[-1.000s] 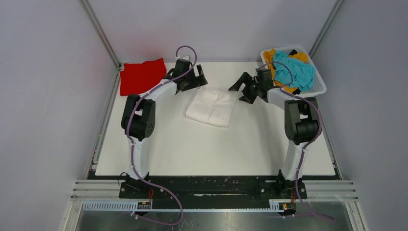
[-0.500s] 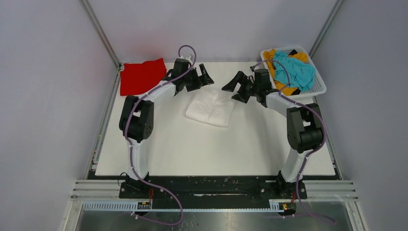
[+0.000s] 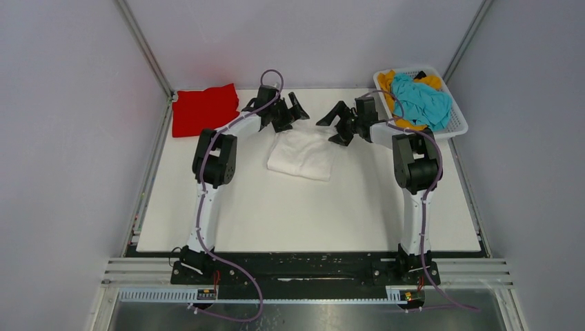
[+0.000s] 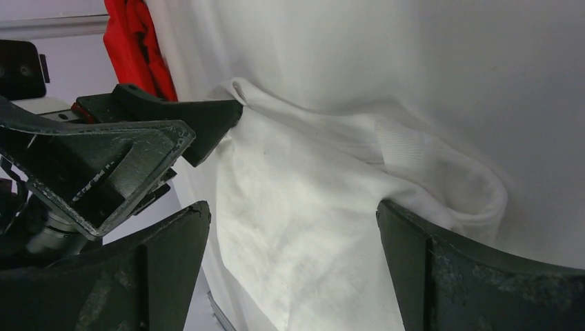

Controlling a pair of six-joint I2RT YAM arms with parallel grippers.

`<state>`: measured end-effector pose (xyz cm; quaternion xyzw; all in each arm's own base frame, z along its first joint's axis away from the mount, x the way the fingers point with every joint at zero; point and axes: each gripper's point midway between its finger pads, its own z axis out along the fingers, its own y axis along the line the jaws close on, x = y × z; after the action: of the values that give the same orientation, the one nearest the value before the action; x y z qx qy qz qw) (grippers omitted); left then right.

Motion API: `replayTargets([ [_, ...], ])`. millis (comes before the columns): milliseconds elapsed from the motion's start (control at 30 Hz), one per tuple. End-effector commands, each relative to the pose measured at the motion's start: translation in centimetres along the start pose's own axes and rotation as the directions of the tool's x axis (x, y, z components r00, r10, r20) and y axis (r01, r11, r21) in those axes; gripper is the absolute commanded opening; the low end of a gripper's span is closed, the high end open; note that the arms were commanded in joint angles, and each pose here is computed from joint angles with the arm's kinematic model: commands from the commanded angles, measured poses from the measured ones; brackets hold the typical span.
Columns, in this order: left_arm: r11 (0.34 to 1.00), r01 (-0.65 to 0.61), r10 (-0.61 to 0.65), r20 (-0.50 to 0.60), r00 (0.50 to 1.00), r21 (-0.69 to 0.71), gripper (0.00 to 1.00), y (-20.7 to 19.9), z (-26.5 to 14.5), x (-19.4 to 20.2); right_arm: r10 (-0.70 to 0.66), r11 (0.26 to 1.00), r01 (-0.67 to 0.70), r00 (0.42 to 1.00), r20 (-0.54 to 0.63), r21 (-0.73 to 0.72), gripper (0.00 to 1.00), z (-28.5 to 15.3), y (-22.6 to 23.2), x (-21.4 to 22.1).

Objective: Fold and stack the t-shirts
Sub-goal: Fold the long partially folded tshirt into a neat square

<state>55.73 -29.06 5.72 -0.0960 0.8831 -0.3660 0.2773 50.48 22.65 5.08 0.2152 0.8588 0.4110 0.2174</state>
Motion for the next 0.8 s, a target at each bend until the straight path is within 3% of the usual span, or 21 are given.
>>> replayTargets([
  [0,0.988,0.079,-0.092,-0.092,0.992,-0.134,0.99,4.5,-1.2,3.7,0.055,0.993,-0.052,0.998,-0.026,0.105,0.99,0.2,-2.7,0.8],
  [400,0.992,0.034,-0.041,-0.058,0.998,-0.120,0.99,3.6,-10.0,10.6,0.006,0.997,0.002,0.995,-0.100,0.079,0.99,-5.5,-3.4,7.9],
  [667,0.996,-0.060,0.065,0.069,0.996,-0.073,0.99,-1.5,-14.6,7.8,-0.146,0.989,0.147,0.989,0.023,-0.035,0.99,-10.7,3.3,5.8],
  [767,0.986,-0.107,0.118,0.086,0.989,-0.127,0.99,-2.2,-17.2,8.3,-0.193,0.980,0.197,0.977,0.092,-0.028,0.99,-13.1,4.5,5.5],
])
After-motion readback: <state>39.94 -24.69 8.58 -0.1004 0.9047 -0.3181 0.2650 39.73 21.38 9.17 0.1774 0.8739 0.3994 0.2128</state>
